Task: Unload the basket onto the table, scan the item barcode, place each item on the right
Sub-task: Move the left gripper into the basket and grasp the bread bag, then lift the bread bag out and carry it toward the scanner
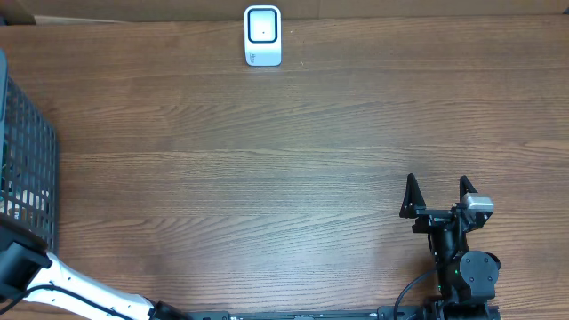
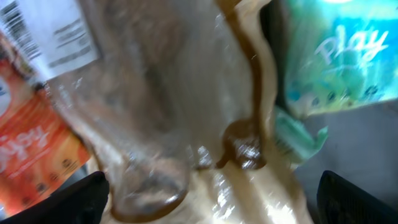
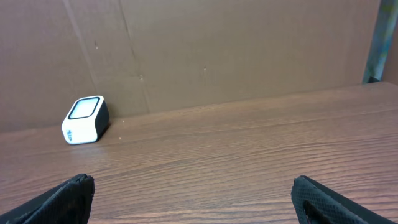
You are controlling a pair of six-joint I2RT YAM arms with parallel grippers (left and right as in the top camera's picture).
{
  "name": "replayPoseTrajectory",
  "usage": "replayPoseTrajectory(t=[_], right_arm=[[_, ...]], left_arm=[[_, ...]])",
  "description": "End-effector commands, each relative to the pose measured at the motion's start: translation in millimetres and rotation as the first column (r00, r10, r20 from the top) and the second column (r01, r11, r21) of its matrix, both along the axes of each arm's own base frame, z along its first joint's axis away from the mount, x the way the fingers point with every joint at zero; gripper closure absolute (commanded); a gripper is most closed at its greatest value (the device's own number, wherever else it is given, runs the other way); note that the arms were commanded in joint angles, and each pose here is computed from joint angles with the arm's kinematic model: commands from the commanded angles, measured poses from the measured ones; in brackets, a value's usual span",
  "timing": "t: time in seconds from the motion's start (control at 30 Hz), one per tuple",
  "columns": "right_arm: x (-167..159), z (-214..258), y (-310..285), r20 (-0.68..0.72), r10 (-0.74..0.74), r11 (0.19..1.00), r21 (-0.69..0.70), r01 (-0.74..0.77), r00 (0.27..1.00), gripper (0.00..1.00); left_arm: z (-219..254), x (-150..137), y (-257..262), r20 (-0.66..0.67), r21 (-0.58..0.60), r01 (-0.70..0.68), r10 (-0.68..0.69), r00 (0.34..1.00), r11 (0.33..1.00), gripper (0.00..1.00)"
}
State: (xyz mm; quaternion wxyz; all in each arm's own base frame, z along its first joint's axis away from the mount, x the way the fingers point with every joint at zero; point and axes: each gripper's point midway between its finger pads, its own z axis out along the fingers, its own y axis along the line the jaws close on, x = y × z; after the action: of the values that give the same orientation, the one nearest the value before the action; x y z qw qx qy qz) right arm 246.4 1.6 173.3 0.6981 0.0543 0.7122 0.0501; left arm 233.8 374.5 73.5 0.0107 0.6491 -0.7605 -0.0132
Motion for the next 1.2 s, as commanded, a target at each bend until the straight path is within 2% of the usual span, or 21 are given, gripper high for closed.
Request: replayPoseTrajectory(t=[0.0,0.13,0.2,0.23,0.27,0.3,0.4,0.53,0.7,0.93,1.17], right_arm=[[0.1,-2.0,-1.9,0.003,-0.008,1.0,0.0,0.008,1.0,0.0],[0.1,-2.0,-1.9,0.003,-0.008,1.0,0.0,0.008,1.0,0.0],[0.1,-2.0,-1.9,0.003,-0.008,1.0,0.0,0.008,1.0,0.0],[0.1,-2.0,-1.9,0.003,-0.008,1.0,0.0,0.008,1.0,0.0],[0.1,-2.0,-1.9,0.003,-0.008,1.0,0.0,0.008,1.0,0.0],[0.1,-2.0,-1.9,0.003,-0.008,1.0,0.0,0.008,1.0,0.0],[0.1,-2.0,-1.9,0.003,-0.008,1.0,0.0,0.008,1.0,0.0],[0.1,-2.0,-1.9,0.003,-0.008,1.0,0.0,0.008,1.0,0.0],[0.1,-2.0,-1.9,0.003,-0.008,1.0,0.0,0.008,1.0,0.0],[0.1,-2.0,-1.9,0.003,-0.008,1.0,0.0,0.008,1.0,0.0],[0.1,-2.0,-1.9,0.003,-0.008,1.0,0.0,0.008,1.0,0.0]], left_arm=[[-20.5,3.3,-8.5,-0.046,-0.01,0.008,-0.008,0.999,1.0,0.09],[-41.5,-4.5,-14.7,-0.107,-0.007,0.026,-0.027,0.994,1.0,0.15],[-51.9,-9.7,-19.4,-0.128,-0.019,0.027,-0.029,0.991,0.999,0.27],[-55.9,-11.3,-21.7,-0.132,-0.026,0.027,-0.03,0.991,0.999,0.35],[-59.6,-13.0,-23.9,-0.137,-0.033,0.027,-0.031,0.99,0.999,0.63],[-59.5,-13.0,-23.8,-0.136,-0.032,0.027,-0.031,0.99,0.999,0.75],[-52.9,-10.9,-21.6,-0.129,-0.023,0.027,-0.029,0.991,0.999,0.96],[-36.6,-2.1,-16.3,-0.094,-0.014,0.025,-0.026,0.995,1.0,0.96],[12.2,20.3,-6.4,0.007,0.018,0.026,-0.026,1.0,0.999,0.96],[128.4,54.4,-4.1,0.228,0.17,0.086,-0.124,0.966,0.982,0.96],[239.5,61.8,-32.7,0.392,0.361,0.097,-0.245,0.887,0.928,0.96]])
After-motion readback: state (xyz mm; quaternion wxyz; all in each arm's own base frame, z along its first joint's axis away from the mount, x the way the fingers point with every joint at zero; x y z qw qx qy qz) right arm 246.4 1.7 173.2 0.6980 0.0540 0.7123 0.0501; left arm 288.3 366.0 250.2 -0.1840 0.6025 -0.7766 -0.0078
